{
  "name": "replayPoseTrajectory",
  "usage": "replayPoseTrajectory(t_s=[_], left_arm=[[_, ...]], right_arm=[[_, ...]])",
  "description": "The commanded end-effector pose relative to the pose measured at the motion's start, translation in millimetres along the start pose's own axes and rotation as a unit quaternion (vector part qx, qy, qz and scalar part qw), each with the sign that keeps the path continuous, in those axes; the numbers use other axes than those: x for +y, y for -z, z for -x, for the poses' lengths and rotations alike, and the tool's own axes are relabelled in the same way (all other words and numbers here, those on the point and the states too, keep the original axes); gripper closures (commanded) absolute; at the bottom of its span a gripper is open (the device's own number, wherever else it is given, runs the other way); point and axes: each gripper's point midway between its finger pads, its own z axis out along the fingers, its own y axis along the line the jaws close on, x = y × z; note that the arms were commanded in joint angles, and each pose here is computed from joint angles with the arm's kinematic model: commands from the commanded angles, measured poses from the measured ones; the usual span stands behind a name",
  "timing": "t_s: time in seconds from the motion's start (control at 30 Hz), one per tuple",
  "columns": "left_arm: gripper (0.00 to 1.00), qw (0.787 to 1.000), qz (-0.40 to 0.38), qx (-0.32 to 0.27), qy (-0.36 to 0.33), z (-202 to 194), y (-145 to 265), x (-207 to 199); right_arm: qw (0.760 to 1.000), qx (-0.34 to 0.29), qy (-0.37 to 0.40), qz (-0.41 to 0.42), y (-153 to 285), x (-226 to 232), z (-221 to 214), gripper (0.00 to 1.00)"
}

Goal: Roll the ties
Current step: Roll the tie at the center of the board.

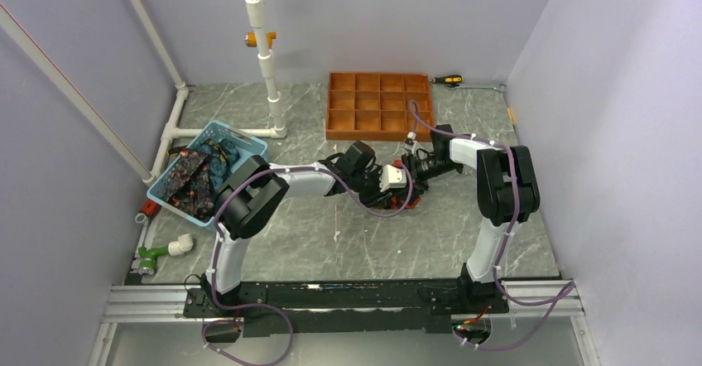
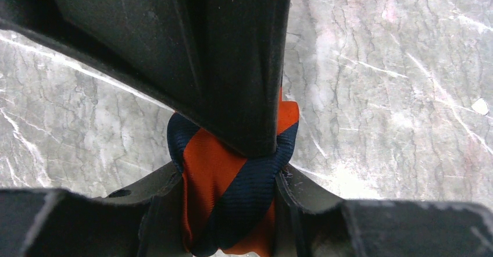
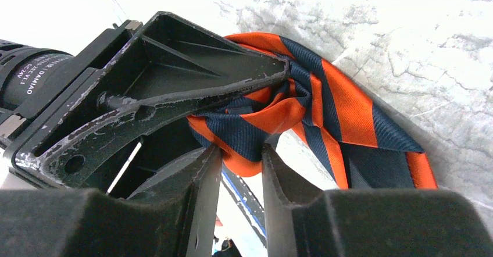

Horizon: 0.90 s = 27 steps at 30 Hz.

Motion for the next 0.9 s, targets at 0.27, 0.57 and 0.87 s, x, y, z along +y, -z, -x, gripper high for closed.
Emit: replayPoseTrajectory(t_s=[0.27, 0.57, 0.87], left_arm=[[0.44, 0.993, -0.058, 0.056, 0.082, -54.3, 1.0, -39.4], [0.27, 0.993, -0.064, -0.092, 0.042, 20.0, -5.6, -22.0], [0.27, 0.987, -0.061, -0.148, 0.015, 46.7, -29.6, -8.5]], right_arm=[[0.991, 0.005, 0.009, -0.132, 0.9, -59.6, 8.2, 1.00], [0.970, -0.007, 0.002, -0.244, 17.9, -96.2, 16.3, 1.00], [0.950, -0.026, 0.010, -0.310, 25.7, -114.7, 39.0, 1.00]])
